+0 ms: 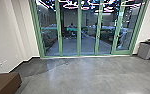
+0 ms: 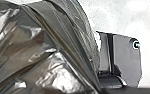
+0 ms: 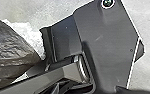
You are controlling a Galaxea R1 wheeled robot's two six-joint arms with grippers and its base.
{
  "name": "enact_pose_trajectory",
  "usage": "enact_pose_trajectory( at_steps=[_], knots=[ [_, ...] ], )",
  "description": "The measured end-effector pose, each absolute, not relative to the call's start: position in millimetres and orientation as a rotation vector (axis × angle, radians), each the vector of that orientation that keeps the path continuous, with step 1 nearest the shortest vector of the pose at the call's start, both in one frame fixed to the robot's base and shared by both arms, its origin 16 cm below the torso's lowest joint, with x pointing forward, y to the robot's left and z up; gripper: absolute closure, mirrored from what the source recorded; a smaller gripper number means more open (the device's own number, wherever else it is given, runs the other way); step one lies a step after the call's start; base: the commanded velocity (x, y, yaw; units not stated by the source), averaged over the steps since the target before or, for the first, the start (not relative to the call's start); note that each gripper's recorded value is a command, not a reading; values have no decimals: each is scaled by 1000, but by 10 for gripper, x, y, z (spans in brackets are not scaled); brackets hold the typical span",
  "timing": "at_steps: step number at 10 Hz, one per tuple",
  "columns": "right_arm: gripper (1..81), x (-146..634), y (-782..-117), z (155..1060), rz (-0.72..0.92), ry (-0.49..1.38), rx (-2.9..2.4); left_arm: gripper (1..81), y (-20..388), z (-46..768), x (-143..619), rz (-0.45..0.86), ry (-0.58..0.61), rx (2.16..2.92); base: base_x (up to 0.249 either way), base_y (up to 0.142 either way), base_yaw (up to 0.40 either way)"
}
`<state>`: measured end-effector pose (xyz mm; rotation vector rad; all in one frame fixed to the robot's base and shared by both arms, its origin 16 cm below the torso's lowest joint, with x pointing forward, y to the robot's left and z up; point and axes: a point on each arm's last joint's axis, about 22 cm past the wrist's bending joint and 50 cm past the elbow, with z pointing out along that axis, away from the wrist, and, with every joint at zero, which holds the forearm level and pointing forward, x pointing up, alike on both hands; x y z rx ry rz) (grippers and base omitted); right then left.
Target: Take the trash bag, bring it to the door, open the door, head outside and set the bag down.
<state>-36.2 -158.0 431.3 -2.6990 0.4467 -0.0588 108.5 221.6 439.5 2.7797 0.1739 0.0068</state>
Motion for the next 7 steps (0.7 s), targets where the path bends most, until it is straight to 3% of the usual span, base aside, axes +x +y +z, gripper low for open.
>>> enact_pose_trajectory(
  at_steps=[7],
  knots=[
    [10, -364, -1587, 4311, -58, 447, -2700, 811, 2217, 4395, 1086, 7, 174, 2780, 0, 0, -321]
  ],
)
